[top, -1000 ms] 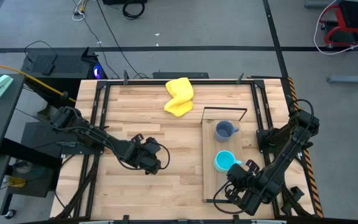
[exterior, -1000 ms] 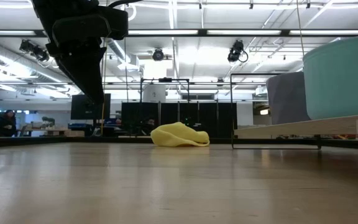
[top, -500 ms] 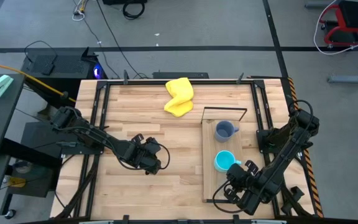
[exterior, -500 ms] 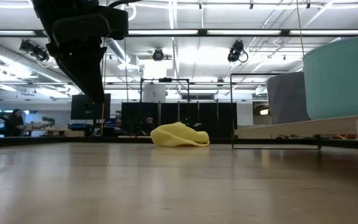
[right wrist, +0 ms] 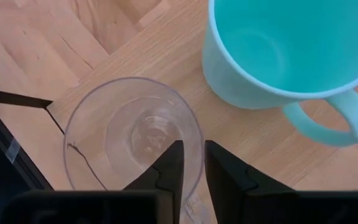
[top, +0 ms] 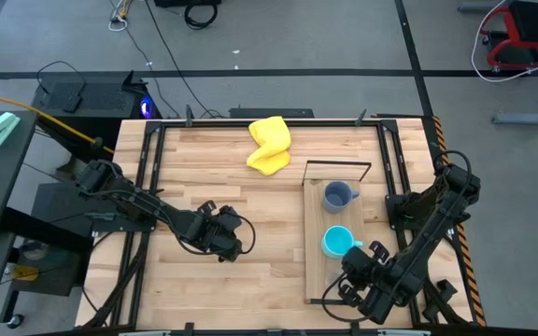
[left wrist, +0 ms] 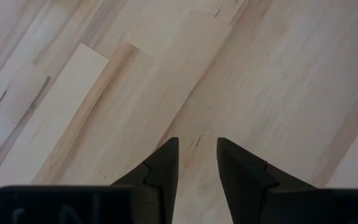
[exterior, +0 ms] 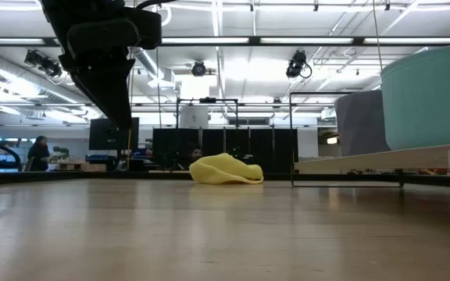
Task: Stack small to large cups/mugs on shelf
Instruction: Put the transparent mug on the shelf, then return to Home Position
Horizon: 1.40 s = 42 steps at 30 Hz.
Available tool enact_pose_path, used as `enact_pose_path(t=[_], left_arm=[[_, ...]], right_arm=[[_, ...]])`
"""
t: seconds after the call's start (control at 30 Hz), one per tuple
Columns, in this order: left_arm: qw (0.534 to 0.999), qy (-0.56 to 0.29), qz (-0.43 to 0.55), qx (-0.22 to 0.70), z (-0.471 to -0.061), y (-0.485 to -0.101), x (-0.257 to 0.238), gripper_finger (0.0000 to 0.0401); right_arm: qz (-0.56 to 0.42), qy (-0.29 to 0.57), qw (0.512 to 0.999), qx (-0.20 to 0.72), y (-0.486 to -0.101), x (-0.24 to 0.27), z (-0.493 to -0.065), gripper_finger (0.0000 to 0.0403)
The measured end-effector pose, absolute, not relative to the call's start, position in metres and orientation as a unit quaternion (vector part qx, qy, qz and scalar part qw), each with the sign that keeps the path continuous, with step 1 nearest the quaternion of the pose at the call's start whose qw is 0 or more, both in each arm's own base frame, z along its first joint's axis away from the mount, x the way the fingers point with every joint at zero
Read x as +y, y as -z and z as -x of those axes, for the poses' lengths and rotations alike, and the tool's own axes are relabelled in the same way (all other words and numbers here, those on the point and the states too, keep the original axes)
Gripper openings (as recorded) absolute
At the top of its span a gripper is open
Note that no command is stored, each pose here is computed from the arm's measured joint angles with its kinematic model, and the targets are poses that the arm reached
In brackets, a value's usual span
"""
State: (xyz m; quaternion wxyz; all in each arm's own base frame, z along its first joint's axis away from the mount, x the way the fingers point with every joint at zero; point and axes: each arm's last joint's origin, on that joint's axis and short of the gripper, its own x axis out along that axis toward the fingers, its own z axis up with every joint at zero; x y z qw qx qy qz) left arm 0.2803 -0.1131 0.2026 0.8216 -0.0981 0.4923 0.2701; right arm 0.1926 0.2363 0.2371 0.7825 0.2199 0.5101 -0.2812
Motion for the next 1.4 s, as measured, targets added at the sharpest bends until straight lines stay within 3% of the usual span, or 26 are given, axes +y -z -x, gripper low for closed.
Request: enact_pose_path(t=[0.43,0.9,1.4], left_arm=[[0.822,-0.27,0.098,0.491,-0.281,-0.203,-0.113,0.0113],[0.825,-0.262,0.083,0.494,-0.281,-0.203,-0.113,0.0112],[0.841,-0.204,0.075,0.496,-0.284,-0.204,-0.123,0.0112]], right_arm=[[-0.213,0.282,0.784,0.51,-0.239,0.237,-0.191,0.0094],[-0.185,0.282,0.792,0.509,-0.282,0.24,-0.185,0.0095],[-0.149,0.096,0.882,0.436,-0.369,0.258,-0.192,0.0095]])
